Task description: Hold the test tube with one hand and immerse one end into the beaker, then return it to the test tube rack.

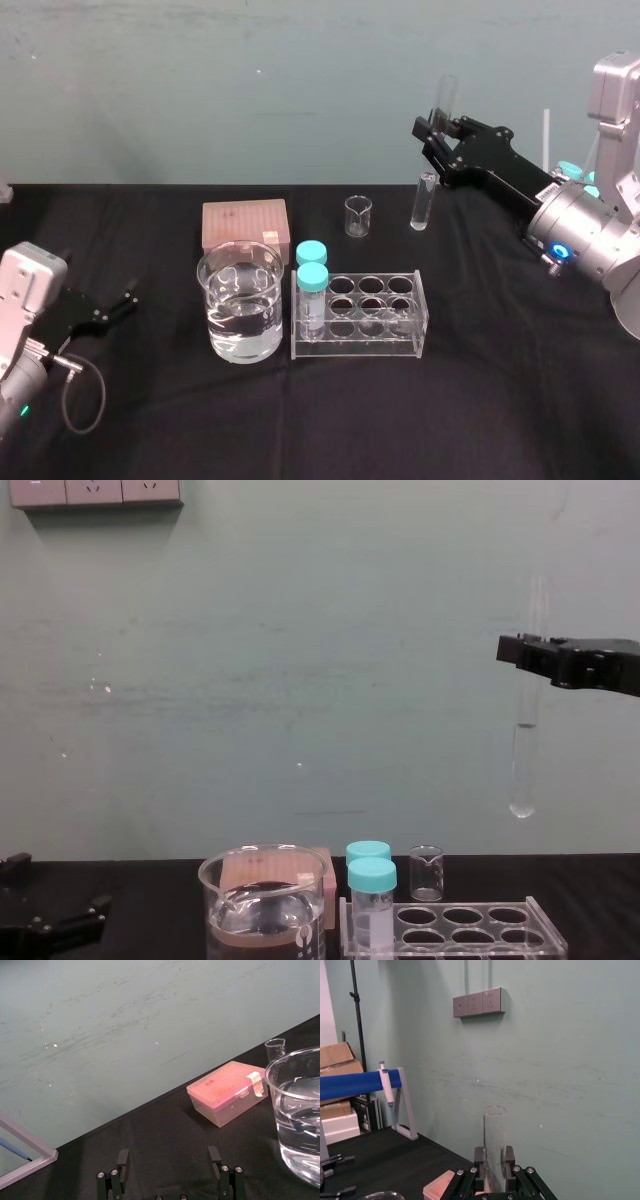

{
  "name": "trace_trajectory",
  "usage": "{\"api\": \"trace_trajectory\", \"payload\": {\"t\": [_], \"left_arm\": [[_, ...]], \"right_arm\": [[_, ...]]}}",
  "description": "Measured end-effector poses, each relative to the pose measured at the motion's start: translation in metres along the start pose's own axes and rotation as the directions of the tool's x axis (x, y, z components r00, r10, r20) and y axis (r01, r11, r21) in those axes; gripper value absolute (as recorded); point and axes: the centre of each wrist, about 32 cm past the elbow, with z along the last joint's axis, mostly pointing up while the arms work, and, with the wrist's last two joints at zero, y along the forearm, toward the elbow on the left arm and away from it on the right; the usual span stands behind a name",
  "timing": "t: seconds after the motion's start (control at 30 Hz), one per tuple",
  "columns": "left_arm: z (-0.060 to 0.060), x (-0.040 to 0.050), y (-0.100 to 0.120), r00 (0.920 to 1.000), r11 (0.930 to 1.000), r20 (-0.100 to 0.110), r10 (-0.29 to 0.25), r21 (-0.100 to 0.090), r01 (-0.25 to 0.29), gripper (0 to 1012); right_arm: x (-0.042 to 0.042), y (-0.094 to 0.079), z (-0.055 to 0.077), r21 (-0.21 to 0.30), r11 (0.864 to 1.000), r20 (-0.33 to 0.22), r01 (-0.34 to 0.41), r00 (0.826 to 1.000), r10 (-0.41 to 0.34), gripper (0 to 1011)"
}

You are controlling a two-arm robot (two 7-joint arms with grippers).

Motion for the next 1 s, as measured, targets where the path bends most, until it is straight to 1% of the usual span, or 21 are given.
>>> {"api": "trace_trajectory", "payload": {"t": [0.23, 0.33, 0.5, 0.57, 0.67, 0.7, 0.73, 0.77, 0.8, 0.83, 0.87, 0.9, 0.93, 1.0], "left_arm": [[0.000, 0.0000, 0.000, 1.0000, 1.0000, 0.000, 0.000, 0.000, 0.000, 1000], [0.000, 0.0000, 0.000, 1.0000, 1.0000, 0.000, 0.000, 0.000, 0.000, 1000], [0.000, 0.0000, 0.000, 1.0000, 1.0000, 0.000, 0.000, 0.000, 0.000, 1000], [0.000, 0.0000, 0.000, 1.0000, 1.0000, 0.000, 0.000, 0.000, 0.000, 1000], [0.000, 0.0000, 0.000, 1.0000, 1.0000, 0.000, 0.000, 0.000, 0.000, 1000], [0.000, 0.0000, 0.000, 1.0000, 1.0000, 0.000, 0.000, 0.000, 0.000, 1000], [0.000, 0.0000, 0.000, 1.0000, 1.0000, 0.000, 0.000, 0.000, 0.000, 1000], [0.000, 0.0000, 0.000, 1.0000, 1.0000, 0.000, 0.000, 0.000, 0.000, 1000], [0.000, 0.0000, 0.000, 1.0000, 1.0000, 0.000, 0.000, 0.000, 0.000, 1000], [0.000, 0.0000, 0.000, 1.0000, 1.0000, 0.000, 0.000, 0.000, 0.000, 1000], [0.000, 0.0000, 0.000, 1.0000, 1.0000, 0.000, 0.000, 0.000, 0.000, 1000], [0.000, 0.0000, 0.000, 1.0000, 1.0000, 0.000, 0.000, 0.000, 0.000, 1000], [0.000, 0.0000, 0.000, 1.0000, 1.0000, 0.000, 0.000, 0.000, 0.000, 1000], [0.000, 0.0000, 0.000, 1.0000, 1.0000, 0.000, 0.000, 0.000, 0.000, 1000]], "right_arm": [[-0.0011, 0.001, -0.002, -0.017, 1.000, -0.007, -0.002, 1.000, 0.001, 226], [-0.0024, 0.004, -0.004, -0.024, 1.000, -0.013, -0.005, 1.000, 0.005, 225], [-0.0070, 0.016, -0.005, -0.016, 0.999, -0.020, -0.033, 0.999, 0.033, 226], [-0.0105, 0.025, -0.004, -0.004, 0.998, -0.019, -0.065, 0.998, 0.065, 226], [-0.0194, 0.045, -0.001, 0.021, 0.990, -0.015, -0.137, 0.990, 0.137, 225], [-0.0194, 0.045, -0.001, 0.021, 0.990, -0.015, -0.137, 0.990, 0.137, 226], [-0.0254, 0.056, 0.000, 0.036, 0.983, -0.015, -0.180, 0.983, 0.181, 225], [-0.0254, 0.056, 0.000, 0.036, 0.983, -0.015, -0.180, 0.983, 0.181, 226], [-0.0310, 0.065, 0.001, 0.049, 0.975, -0.018, -0.217, 0.976, 0.218, 225], [-0.0328, 0.068, 0.001, 0.053, 0.972, -0.019, -0.230, 0.973, 0.232, 226], [-0.0383, 0.076, 0.002, 0.065, 0.961, -0.022, -0.268, 0.963, 0.270, 226], [-0.0383, 0.076, 0.002, 0.065, 0.961, -0.022, -0.268, 0.963, 0.270, 225], [-0.0436, 0.083, 0.002, 0.074, 0.951, -0.025, -0.302, 0.952, 0.304, 225], [-0.0473, 0.088, 0.002, 0.081, 0.942, -0.027, -0.327, 0.944, 0.330, 225]]}}
